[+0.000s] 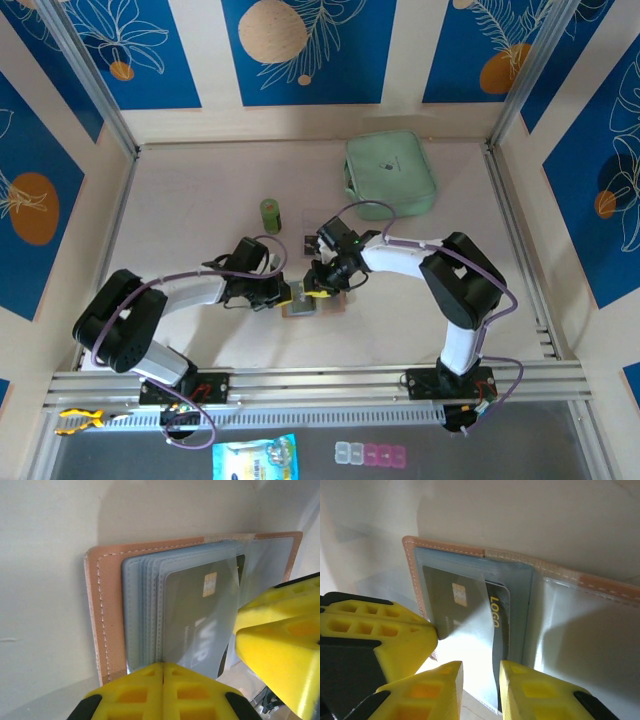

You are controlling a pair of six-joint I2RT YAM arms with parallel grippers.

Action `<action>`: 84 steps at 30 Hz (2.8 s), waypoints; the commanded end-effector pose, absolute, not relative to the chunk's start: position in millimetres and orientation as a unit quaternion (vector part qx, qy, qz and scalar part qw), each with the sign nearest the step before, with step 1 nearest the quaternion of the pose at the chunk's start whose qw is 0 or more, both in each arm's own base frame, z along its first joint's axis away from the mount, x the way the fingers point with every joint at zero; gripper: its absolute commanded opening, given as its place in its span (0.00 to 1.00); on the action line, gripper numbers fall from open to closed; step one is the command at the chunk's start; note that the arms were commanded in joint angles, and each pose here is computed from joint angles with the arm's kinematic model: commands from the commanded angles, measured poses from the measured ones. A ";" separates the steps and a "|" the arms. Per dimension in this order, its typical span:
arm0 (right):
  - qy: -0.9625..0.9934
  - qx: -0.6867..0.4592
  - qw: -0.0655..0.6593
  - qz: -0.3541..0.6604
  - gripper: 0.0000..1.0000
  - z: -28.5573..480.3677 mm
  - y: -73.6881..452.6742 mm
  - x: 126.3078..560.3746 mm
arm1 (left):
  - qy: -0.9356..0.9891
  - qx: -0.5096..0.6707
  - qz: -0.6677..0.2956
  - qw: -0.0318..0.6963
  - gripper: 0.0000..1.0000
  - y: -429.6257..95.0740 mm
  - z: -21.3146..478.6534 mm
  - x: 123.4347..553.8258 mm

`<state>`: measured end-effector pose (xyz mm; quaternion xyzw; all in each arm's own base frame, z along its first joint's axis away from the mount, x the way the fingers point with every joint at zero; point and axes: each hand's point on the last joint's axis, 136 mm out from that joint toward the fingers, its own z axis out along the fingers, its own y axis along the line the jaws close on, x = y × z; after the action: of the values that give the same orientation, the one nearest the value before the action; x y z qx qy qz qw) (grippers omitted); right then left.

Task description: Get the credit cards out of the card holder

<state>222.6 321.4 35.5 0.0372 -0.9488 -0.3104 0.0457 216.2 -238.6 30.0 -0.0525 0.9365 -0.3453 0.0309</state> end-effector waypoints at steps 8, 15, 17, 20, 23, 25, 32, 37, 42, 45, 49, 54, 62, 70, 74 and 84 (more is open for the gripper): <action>-0.942 0.045 0.076 -0.323 0.22 27.9 327.7 208.9 | 0.946 -0.057 -0.318 0.023 0.05 -228.8 18.2 212.9; -0.948 0.042 0.076 -0.307 0.25 23.2 321.7 207.2 | 0.945 -0.056 -0.320 0.025 0.06 -229.5 20.5 214.1; -0.954 0.038 0.071 -0.288 0.26 20.5 315.2 207.6 | 0.945 -0.055 -0.320 0.025 0.06 -230.0 21.3 214.8; -0.960 0.037 0.062 -0.270 0.27 20.3 307.6 208.4 | 0.945 -0.051 -0.323 0.026 0.06 -231.5 23.4 215.5; -0.961 0.040 0.053 -0.269 0.27 24.3 306.5 210.4 | 0.944 -0.051 -0.324 0.026 0.08 -231.9 25.4 216.0; -0.960 0.043 0.048 -0.273 0.27 28.0 308.1 212.3 | 0.944 -0.050 -0.324 0.029 0.08 -232.0 26.6 216.6; -0.960 0.049 0.041 -0.271 0.27 32.9 308.0 214.9 | 0.943 -0.049 -0.327 0.033 0.09 -234.1 32.0 219.9; -0.960 0.054 0.033 -0.271 0.27 34.4 307.0 215.4 | 0.941 -0.045 -0.332 0.036 0.09 -236.9 38.0 222.9; -0.960 0.056 0.028 -0.273 0.27 33.4 307.3 218.3 | 0.940 -0.041 -0.336 0.045 0.09 -238.1 46.6 225.3; -0.959 0.059 0.024 -0.277 0.27 34.7 308.8 220.2 | 0.938 -0.039 -0.342 0.047 0.09 -240.1 51.4 226.6; -0.957 0.062 0.024 -0.283 0.27 35.7 310.7 221.7 | 0.936 -0.037 -0.347 0.050 0.09 -241.8 56.7 228.0; -0.955 0.066 0.022 -0.287 0.27 35.7 312.4 222.5 | 0.935 -0.036 -0.347 0.054 0.09 -241.6 60.8 228.3; -0.953 0.070 0.019 -0.294 0.27 36.3 314.7 224.5 | 0.934 -0.036 -0.352 0.058 0.13 -244.1 66.0 229.5; -0.950 0.070 0.016 -0.303 0.26 40.8 316.2 224.2 | 0.931 -0.025 -0.359 0.056 0.11 -254.7 70.3 227.1; -0.948 0.069 0.011 -0.310 0.26 47.2 315.9 224.3 | 0.932 -0.025 -0.359 0.050 0.09 -257.9 66.2 225.8; -0.945 0.047 0.002 -0.325 0.26 57.9 303.8 227.9 | 0.933 -0.031 -0.357 0.027 0.06 -263.7 41.4 220.5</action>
<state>233.5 308.0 56.2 0.0554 -0.9473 -0.3153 -0.0097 223.6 -259.0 45.7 -0.0304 0.9361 -0.3485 0.0362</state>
